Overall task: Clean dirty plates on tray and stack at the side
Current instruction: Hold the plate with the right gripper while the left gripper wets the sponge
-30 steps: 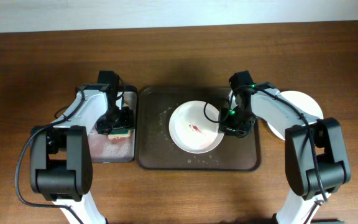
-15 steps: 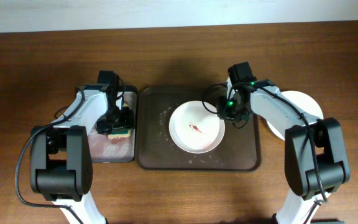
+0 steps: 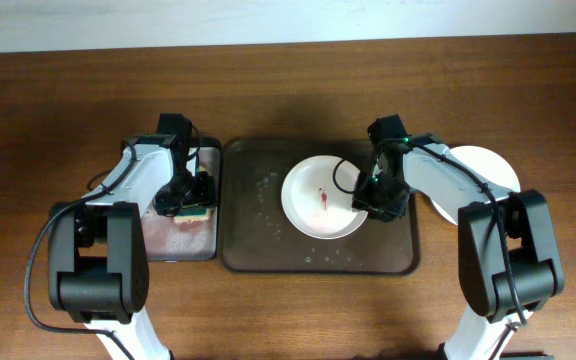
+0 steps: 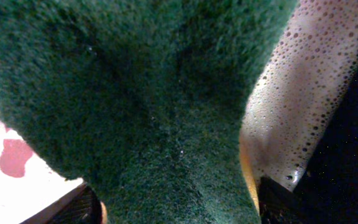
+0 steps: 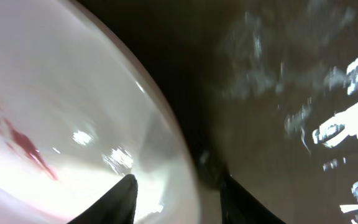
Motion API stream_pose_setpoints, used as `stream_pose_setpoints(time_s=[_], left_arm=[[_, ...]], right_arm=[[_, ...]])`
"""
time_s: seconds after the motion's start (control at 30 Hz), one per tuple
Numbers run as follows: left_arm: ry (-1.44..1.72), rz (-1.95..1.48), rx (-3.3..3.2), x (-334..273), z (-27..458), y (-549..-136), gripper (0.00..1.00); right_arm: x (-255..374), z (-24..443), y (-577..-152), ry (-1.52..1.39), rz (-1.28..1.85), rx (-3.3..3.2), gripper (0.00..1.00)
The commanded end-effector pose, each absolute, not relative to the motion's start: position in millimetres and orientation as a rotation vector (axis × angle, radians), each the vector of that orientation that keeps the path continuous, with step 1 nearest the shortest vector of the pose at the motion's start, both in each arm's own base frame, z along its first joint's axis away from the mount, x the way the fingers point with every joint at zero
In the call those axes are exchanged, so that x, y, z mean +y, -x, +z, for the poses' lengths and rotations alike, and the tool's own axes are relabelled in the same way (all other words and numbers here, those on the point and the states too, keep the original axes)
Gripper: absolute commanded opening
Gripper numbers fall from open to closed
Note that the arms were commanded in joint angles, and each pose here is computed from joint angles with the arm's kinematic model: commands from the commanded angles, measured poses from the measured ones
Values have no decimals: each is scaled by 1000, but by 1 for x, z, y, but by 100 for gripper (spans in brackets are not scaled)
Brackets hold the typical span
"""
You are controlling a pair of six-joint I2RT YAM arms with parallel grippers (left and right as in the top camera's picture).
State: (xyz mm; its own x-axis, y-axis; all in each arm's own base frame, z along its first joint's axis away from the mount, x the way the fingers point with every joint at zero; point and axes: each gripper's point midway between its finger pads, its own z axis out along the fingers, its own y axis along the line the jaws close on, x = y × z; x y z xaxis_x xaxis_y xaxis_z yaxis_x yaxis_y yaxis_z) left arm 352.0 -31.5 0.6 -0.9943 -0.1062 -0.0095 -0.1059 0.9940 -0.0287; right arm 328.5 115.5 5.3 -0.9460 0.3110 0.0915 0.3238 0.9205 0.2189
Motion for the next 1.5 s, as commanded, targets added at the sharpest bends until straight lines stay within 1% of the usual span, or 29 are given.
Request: stream_pose_setpoints(time_s=[0.0, 0.07, 0.1, 0.2, 0.37, 0.47, 0.5, 0.6, 0.7, 0.8, 0.83, 0.87, 0.9, 0.93, 0.97, 1.03, 1.2, 1.27, 1.33, 1.43, 1.47], left_arm=[[172, -53, 3143, -32, -2, -346, 73], [172, -54, 3142, -32, -2, -346, 73], [172, -53, 3142, -32, -2, -346, 73], [172, -53, 3142, -32, -2, -346, 73], [172, -54, 3132, -32, -2, -348, 73], [166, -67, 3060, -34, 9, -371, 76], [163, -74, 3021, -35, 19, -384, 77], [158, -84, 2960, -36, 30, -403, 75], [160, -78, 2973, -35, 25, -399, 72], [168, -71, 3014, -34, 11, -383, 71], [170, -67, 3036, -34, 3, -374, 66], [172, -62, 3062, -33, -4, -365, 49], [172, -61, 3067, -33, -5, -363, 34], [172, -61, 3067, -33, -5, -363, 23], [172, -61, 3066, -33, -5, -364, 0], [172, -63, 3058, -33, -2, -367, 0], [182, -73, 2987, -30, 30, -387, 0], [183, -72, 2996, -30, 30, -385, 61], [184, -69, 3013, -30, 29, -381, 66], [187, -66, 3036, -29, 24, -373, 64], [187, -65, 3045, -29, 21, -370, 61]], right_arm=[[109, -1, -340, 549, -333, -3067, 38], [105, -2, -347, 556, -297, -3105, 29], [104, -2, -349, 556, -293, -3117, 27], [104, -2, -348, 555, -290, -3111, 4], [105, -3, -334, 534, -254, -3068, 4], [110, -4, -331, 503, -249, -3070, 4], [110, -4, -331, 497, -239, -3074, 4], [110, -4, -331, 496, -235, -3075, 4], [110, -4, -331, 496, -235, -3075, 4], [110, -4, -331, 496, -235, -3075, 4], [110, -4, -330, 496, -235, -3075, 4], [110, -4, -331, 496, -235, -3075, 4], [110, -4, -331, 496, -235, -3075, 4], [110, -4, -330, 496, -235, -3075, 4], [110, -4, -330, 496, -234, -3074, 4], [110, -4, -329, 496, -232, -3071, 4], [110, -4, -329, 497, -231, -3070, 4], [110, -4, -329, 497, -231, -3070, 4], [110, -4, -329, 497, -231, -3070, 4], [110, -4, -329, 497, -231, -3070, 4], [110, -4, -329, 497, -231, -3070, 4]])
